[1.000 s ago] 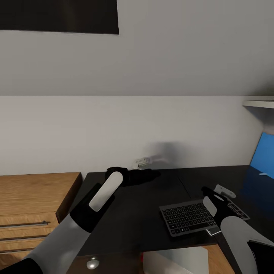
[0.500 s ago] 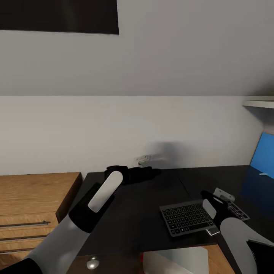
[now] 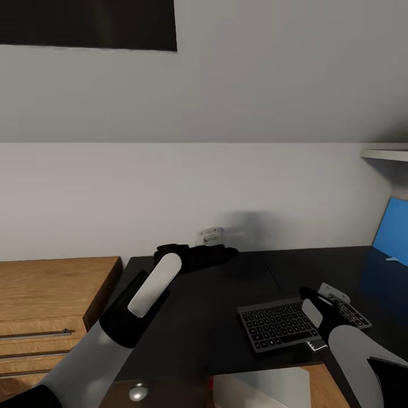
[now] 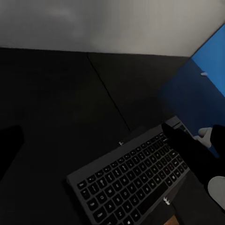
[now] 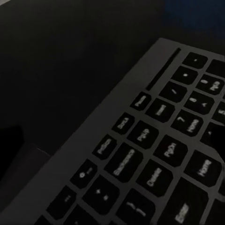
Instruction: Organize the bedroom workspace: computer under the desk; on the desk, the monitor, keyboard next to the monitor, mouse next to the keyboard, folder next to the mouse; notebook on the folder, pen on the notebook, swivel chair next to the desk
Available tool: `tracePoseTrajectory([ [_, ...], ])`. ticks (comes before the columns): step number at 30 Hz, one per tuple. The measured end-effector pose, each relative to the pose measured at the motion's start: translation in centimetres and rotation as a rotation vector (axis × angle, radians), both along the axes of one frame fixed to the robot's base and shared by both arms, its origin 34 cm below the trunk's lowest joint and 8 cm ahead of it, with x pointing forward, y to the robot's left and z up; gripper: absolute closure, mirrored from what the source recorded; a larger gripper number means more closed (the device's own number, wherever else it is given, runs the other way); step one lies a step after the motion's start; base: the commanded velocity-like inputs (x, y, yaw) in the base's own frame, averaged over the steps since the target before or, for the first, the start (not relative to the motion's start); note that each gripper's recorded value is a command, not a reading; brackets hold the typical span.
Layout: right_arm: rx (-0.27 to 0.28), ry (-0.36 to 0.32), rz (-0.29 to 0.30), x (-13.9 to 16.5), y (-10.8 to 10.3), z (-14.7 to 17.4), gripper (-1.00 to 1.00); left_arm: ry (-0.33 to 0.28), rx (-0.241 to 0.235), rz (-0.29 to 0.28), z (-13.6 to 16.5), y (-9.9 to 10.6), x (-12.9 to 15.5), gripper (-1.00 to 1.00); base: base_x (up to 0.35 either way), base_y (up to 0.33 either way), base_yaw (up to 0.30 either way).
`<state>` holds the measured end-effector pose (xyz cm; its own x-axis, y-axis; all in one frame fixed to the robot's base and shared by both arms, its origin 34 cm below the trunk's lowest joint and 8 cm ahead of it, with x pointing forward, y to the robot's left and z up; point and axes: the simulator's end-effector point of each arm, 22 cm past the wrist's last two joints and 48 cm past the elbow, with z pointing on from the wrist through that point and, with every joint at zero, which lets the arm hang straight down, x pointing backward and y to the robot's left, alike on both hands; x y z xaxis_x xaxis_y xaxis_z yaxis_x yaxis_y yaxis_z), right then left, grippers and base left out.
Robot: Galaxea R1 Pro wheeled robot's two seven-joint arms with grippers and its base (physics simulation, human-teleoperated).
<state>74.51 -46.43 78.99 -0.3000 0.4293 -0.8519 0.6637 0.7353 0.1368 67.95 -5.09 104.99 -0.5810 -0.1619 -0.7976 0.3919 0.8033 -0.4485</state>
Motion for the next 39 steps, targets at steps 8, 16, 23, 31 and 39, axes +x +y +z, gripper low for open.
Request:
tracePoseTrajectory([
  [8,0.012,0.042,0.000,-0.9,0.2,-1.6,-1.00,-0.007,0.002,-0.001,0.3,-0.1,-0.1,-1.00,0.000,0.000,0.000],
  [16,0.043,0.122,0.010,-1.9,0.4,-3.2,-1.00,-0.007,0.001,-0.004,0.3,-0.2,-0.2,-1.00,0.000,0.000,0.000],
  [23,0.033,0.186,0.034,-2.6,0.0,-3.8,-1.00,-0.025,-0.010,-0.013,1.2,-0.4,-0.6,-1.00,0.000,0.000,0.000],
  [31,0.043,0.206,0.044,-2.6,0.2,-3.8,-1.00,-0.036,-0.018,-0.019,1.7,-0.5,-0.8,-1.00,-0.012,0.016,0.000],
  [39,0.043,0.207,0.046,-2.6,0.3,-3.8,-1.00,-0.036,-0.022,-0.024,1.9,-0.8,-1.0,-1.00,-0.041,0.140,0.000],
])
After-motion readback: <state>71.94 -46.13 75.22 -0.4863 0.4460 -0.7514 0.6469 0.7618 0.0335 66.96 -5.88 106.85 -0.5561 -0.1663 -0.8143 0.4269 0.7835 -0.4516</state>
